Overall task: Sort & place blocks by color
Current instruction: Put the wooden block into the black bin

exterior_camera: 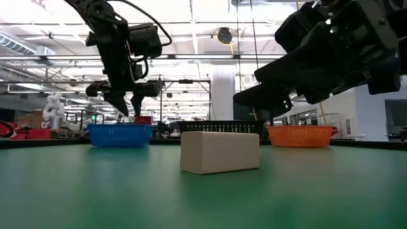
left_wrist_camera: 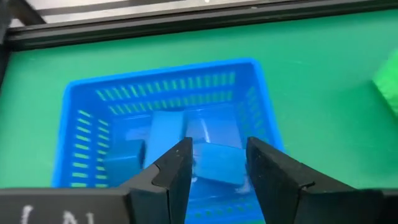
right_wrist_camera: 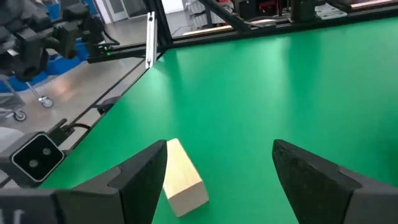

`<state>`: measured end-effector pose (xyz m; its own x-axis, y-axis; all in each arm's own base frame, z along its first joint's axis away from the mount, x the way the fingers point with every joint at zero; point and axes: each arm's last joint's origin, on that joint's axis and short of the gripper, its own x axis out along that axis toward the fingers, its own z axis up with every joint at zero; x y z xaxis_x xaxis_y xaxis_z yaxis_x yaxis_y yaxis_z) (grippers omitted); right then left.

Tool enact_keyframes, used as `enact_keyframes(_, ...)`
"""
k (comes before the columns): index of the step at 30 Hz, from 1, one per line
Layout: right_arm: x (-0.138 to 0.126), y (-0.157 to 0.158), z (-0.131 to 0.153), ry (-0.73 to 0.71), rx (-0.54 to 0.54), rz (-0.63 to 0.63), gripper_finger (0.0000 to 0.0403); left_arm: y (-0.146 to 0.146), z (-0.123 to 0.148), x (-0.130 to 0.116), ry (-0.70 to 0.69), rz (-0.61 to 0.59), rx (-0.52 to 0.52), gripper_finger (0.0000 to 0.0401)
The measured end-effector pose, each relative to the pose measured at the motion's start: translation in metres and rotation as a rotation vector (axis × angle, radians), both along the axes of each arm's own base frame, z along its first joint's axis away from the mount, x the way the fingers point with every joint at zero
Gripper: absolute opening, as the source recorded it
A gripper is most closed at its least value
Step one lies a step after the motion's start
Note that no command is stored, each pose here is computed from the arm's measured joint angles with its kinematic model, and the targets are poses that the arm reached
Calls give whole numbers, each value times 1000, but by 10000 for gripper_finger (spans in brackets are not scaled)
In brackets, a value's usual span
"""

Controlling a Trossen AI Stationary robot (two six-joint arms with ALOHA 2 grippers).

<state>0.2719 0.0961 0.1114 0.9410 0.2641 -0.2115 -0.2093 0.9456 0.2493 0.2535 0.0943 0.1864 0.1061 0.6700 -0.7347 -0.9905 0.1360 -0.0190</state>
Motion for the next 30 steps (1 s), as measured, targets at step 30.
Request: enact_keyframes(30,47,62,-17,59,-209,82,281,-138,35,57,-479,-623,141,154)
